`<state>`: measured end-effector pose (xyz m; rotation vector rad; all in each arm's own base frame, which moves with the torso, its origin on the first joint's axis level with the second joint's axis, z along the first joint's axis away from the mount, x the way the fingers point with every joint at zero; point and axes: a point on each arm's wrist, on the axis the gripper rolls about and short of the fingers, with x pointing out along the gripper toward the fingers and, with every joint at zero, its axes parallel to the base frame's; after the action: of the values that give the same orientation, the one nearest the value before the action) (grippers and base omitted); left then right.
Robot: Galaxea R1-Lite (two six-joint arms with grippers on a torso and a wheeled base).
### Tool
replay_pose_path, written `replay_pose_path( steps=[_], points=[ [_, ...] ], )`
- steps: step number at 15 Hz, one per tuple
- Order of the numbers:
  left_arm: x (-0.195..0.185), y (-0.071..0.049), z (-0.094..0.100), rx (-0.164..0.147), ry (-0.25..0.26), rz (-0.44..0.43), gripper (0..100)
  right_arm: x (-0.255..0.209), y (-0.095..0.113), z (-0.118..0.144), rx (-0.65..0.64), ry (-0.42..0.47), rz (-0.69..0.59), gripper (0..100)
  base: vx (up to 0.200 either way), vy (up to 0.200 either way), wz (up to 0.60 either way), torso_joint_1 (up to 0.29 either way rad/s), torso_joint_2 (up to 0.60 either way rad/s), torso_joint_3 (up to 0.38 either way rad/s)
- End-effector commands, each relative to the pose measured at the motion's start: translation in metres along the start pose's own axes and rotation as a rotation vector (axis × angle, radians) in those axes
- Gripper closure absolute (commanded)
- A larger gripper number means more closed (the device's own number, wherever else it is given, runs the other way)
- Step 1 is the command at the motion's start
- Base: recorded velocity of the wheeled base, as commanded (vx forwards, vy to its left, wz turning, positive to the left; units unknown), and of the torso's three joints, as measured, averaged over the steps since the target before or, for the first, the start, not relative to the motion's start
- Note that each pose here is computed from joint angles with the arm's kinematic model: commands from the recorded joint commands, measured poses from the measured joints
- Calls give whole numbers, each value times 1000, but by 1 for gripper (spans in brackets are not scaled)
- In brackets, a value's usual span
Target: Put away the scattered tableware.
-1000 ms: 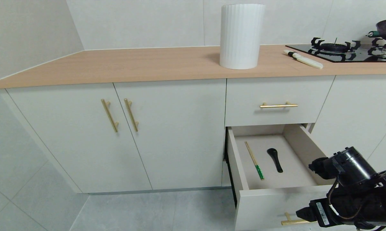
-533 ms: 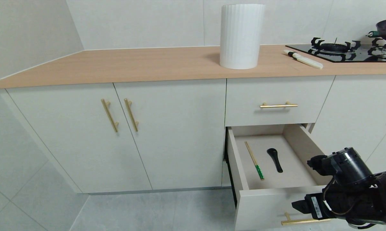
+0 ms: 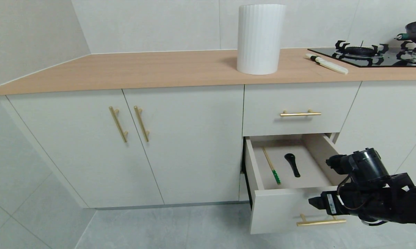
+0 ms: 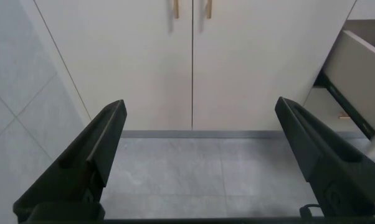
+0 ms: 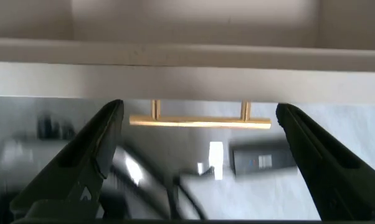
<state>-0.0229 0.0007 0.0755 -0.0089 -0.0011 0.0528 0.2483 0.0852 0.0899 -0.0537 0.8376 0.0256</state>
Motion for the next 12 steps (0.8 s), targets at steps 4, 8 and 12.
replay_pose_path(
  steps=[4, 8, 12],
  points=[
    [0, 0, 0, 0, 1, 1, 0, 31, -6, 24, 18, -6, -35, 0, 0, 0, 0, 0, 0, 0],
    [0, 0, 0, 0, 1, 1, 0, 56, -7, 45, 44, -33, -51, 0, 0, 0, 0, 0, 0, 0],
    [0, 0, 0, 0, 1, 1, 0, 76, -12, 62, 8, -122, -62, 0, 0, 0, 0, 0, 0, 0]
  ],
)
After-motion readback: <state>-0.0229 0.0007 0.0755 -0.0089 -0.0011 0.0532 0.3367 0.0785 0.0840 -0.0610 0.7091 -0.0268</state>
